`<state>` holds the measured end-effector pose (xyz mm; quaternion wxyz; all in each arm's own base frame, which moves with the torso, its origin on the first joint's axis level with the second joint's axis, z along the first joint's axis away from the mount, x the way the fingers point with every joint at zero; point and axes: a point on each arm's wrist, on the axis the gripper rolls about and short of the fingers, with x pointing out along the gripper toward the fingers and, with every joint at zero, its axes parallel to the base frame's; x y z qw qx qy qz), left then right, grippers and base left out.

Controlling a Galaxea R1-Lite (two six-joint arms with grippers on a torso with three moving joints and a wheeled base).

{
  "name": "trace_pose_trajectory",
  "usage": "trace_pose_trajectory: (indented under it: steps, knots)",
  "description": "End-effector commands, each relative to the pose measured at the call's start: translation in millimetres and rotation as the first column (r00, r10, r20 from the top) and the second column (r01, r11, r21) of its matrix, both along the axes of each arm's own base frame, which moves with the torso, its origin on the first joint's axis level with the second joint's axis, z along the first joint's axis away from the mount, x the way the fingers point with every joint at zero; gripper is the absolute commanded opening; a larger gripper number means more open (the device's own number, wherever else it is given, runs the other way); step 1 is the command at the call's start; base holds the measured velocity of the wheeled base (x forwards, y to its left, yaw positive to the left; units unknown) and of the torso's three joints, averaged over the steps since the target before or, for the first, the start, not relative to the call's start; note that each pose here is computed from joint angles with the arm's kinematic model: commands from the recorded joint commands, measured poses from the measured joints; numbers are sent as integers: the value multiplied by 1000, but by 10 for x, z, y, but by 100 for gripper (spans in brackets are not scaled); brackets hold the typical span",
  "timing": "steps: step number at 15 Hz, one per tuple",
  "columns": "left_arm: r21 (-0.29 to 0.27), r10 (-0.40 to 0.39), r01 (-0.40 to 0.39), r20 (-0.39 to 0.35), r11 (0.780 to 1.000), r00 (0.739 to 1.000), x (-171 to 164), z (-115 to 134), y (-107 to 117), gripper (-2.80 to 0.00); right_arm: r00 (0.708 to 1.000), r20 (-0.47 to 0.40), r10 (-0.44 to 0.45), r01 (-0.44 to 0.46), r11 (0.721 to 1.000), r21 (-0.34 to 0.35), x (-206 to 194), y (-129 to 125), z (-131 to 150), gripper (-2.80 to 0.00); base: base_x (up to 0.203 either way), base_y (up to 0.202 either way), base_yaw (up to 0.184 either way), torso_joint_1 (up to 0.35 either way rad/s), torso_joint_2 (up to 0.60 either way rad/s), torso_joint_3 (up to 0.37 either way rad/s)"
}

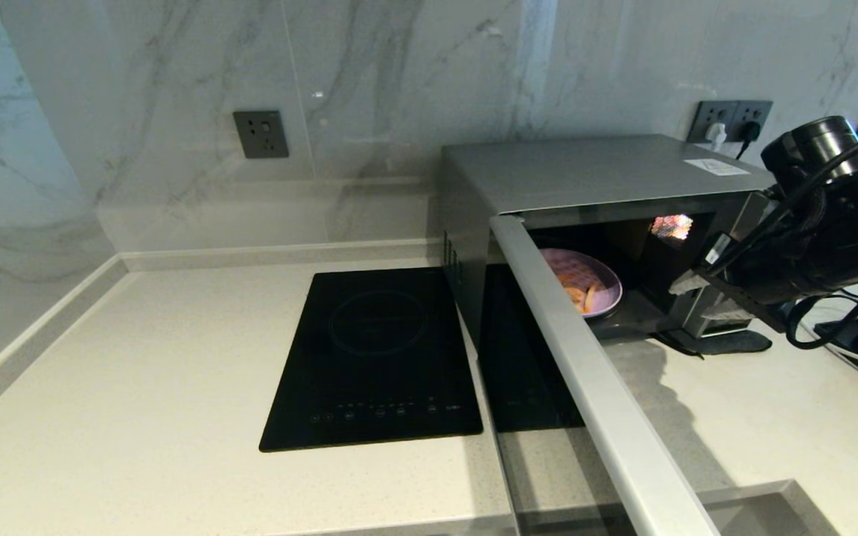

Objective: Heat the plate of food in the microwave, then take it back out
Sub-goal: Open the microwave oven, then take the plate out of the microwave

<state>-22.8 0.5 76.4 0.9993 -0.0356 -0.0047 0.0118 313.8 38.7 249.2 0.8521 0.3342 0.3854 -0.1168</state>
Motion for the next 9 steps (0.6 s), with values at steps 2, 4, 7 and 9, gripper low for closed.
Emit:
trace_pose_trajectory:
  steps: [2, 4, 7, 9]
  knots:
    - [-1, 1, -1, -1, 1000, 1000, 1, 1, 0, -280, 999, -29, -14, 15, 1000, 10, 245, 30, -123, 0, 0, 0, 0, 0, 0, 0]
    - [-1, 1, -1, -1, 1000, 1000, 1, 1, 0, -280, 997, -55, -55, 58, 997, 42, 390, 52, -149, 0, 0, 0, 0, 0, 0, 0]
    - [-1, 1, -1, -1, 1000, 1000, 1, 1, 0, -280, 984, -114, -136, 148, 984, 100, 582, 78, -134, 0, 0, 0, 0, 0, 0, 0]
    - [-1, 1, -1, -1, 1000, 1000, 1, 1, 0, -280, 970, -169, -174, 196, 973, 119, 698, 102, -208, 0, 0, 0, 0, 0, 0, 0]
